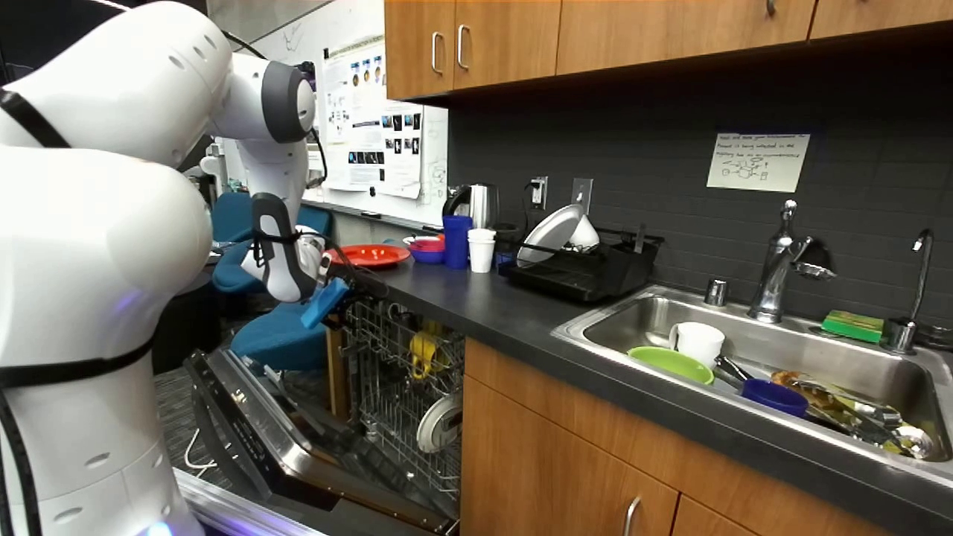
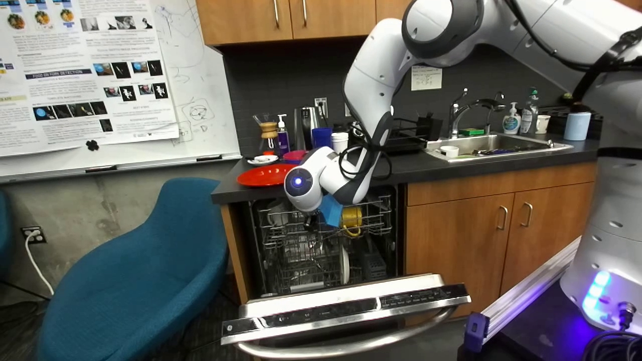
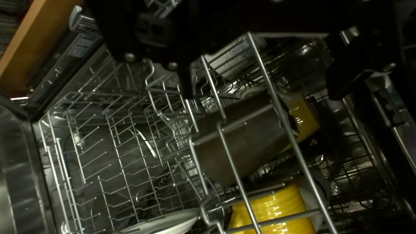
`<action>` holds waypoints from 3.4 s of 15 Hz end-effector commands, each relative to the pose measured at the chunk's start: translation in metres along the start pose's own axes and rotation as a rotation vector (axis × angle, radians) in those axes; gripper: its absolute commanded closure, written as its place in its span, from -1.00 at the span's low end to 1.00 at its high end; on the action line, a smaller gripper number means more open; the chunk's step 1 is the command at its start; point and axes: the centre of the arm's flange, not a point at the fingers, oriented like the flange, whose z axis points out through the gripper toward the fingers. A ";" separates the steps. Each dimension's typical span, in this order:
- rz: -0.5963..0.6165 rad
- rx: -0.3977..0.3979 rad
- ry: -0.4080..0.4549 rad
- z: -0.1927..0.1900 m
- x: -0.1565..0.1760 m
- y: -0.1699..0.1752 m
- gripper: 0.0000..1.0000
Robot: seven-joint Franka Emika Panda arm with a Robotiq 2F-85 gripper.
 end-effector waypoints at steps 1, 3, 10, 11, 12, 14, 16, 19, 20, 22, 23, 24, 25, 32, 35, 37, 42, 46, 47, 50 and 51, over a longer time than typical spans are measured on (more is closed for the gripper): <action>0.027 -0.062 0.011 0.011 -0.017 0.008 -1.00; 0.057 -0.076 0.009 0.014 -0.026 0.007 -1.00; 0.199 -0.084 -0.022 0.015 -0.058 0.006 -1.00; 0.215 -0.084 -0.020 0.014 -0.060 0.006 -1.00; 0.229 -0.087 -0.015 0.013 -0.062 0.006 -1.00; 0.251 -0.095 0.003 0.010 -0.061 0.006 -1.00; 0.264 -0.110 0.039 0.005 -0.056 0.007 -1.00; 0.244 -0.140 0.106 -0.003 -0.050 0.006 -1.00; 0.239 -0.143 0.124 -0.007 -0.050 0.005 -1.00; 0.229 -0.152 0.153 -0.011 -0.052 0.001 -1.00; 0.221 -0.159 0.166 -0.013 -0.053 -0.001 -1.00; 0.216 -0.165 0.177 -0.015 -0.056 -0.004 -1.00; 0.216 -0.179 0.189 -0.016 -0.058 -0.006 -1.00; 0.250 -0.267 0.232 -0.023 -0.070 -0.016 -1.00; 0.246 -0.311 0.257 -0.025 -0.074 -0.020 -1.00; 0.223 -0.334 0.279 -0.028 -0.077 -0.025 -1.00; 0.135 -0.359 0.336 -0.033 -0.087 -0.046 -1.00; 0.091 -0.387 0.359 -0.030 -0.096 -0.062 -1.00; 0.083 -0.402 0.368 -0.028 -0.095 -0.063 -1.00; 0.079 -0.440 0.387 -0.020 -0.089 -0.065 -1.00; 0.078 -0.447 0.391 -0.018 -0.087 -0.066 -1.00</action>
